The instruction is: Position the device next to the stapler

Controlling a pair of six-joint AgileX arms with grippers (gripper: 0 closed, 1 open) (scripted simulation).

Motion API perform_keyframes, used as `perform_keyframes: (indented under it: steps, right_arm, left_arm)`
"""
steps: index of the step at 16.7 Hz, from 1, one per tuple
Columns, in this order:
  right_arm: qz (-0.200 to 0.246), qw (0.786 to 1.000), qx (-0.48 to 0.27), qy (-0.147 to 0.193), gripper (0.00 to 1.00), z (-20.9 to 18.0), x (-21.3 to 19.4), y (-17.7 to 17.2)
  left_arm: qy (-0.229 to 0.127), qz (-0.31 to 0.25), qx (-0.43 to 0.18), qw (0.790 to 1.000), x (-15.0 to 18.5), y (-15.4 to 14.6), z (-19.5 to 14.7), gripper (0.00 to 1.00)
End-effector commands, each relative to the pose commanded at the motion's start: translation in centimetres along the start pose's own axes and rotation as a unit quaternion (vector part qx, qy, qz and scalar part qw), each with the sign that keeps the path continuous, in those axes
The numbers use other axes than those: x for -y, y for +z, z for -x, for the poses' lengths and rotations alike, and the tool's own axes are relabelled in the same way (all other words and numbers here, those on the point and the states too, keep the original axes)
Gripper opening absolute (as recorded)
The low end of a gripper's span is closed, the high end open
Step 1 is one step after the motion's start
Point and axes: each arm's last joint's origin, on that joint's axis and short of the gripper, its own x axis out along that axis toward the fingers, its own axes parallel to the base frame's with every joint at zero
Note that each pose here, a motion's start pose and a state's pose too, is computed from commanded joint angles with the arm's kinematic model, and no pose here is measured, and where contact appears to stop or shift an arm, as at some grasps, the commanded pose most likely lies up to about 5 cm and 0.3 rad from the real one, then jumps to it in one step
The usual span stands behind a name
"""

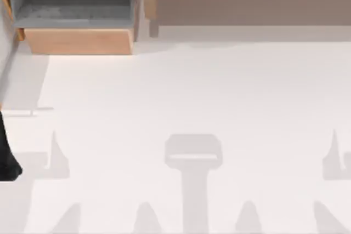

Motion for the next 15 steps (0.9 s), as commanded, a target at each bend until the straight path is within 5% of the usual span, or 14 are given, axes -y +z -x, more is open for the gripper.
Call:
perform_keyframes:
  steps: [6,15]
  right_arm:
    - [0.000,1.000,0.000,0.000,1.00,0.0,0.0,0.0]
    - [0.000,1.000,0.000,0.000,1.00,0.0,0.0,0.0]
  left_arm:
    - [0.002,-0.004,-0.026,1.000,-0.1,1.6,-0.1,1.00]
    - [0.032,-0.024,-0.181,0.983,-1.4,12.3,-5.0,1.00]
